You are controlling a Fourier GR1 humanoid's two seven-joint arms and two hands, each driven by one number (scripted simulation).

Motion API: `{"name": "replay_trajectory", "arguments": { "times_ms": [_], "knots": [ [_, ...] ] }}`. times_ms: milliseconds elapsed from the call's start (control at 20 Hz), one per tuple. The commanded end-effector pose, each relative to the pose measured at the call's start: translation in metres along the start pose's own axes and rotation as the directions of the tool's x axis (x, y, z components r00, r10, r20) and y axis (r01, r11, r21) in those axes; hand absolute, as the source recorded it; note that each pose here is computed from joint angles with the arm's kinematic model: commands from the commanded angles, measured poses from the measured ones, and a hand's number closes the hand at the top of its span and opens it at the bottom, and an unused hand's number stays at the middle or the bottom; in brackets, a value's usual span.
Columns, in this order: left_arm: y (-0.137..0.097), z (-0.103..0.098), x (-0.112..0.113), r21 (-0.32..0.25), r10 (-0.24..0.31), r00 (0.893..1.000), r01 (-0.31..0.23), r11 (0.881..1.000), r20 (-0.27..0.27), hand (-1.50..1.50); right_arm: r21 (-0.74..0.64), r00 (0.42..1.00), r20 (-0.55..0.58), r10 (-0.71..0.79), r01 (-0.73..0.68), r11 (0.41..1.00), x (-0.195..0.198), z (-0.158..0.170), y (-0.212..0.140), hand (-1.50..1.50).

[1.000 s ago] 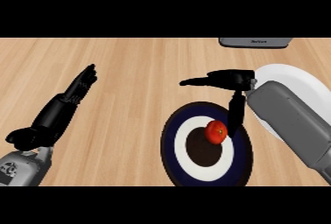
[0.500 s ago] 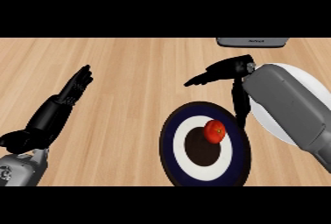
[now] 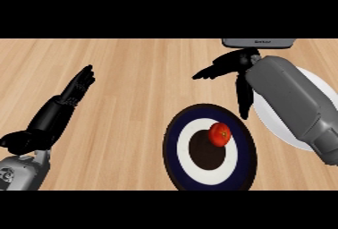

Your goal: Pick the tomato from the plate and place it in the plate

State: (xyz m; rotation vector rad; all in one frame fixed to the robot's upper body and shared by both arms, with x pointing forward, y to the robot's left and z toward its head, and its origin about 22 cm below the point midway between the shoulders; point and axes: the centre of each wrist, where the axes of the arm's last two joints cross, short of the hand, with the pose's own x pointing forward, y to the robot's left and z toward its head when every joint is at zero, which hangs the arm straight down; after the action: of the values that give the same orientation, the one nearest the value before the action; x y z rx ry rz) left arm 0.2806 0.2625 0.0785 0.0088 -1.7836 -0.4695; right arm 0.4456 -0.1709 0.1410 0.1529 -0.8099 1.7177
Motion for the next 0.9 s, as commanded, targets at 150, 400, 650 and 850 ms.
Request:
{"name": "replay_trajectory", "arguments": {
  "times_ms": [150, 400, 650, 850],
  "knots": [
    [0.004, -0.008, 0.000, -0.001, -0.008, 1.000, 0.008, 1.000, 0.007, 0.00, 0.106, 0.999, 0.037, -0.019, 0.015, 0.994, -0.010, -0.009, 0.001, -1.50],
    [-0.009, -0.002, 0.007, -0.009, 0.003, 1.000, -0.003, 1.000, 0.003, 0.00, 0.146, 1.000, 0.024, 0.007, -0.011, 0.989, -0.018, -0.018, 0.011, -1.50],
    [0.000, -0.007, 0.004, 0.012, -0.004, 1.000, 0.004, 1.000, 0.000, 0.00, 0.207, 0.997, 0.013, 0.073, -0.074, 0.975, -0.012, -0.043, 0.031, -1.50],
    [-0.034, 0.013, -0.012, -0.002, 0.000, 1.000, 0.000, 1.000, 0.007, 0.00, 0.248, 0.996, 0.000, 0.091, -0.088, 0.965, -0.018, -0.056, 0.048, -1.50]
  ]
}}
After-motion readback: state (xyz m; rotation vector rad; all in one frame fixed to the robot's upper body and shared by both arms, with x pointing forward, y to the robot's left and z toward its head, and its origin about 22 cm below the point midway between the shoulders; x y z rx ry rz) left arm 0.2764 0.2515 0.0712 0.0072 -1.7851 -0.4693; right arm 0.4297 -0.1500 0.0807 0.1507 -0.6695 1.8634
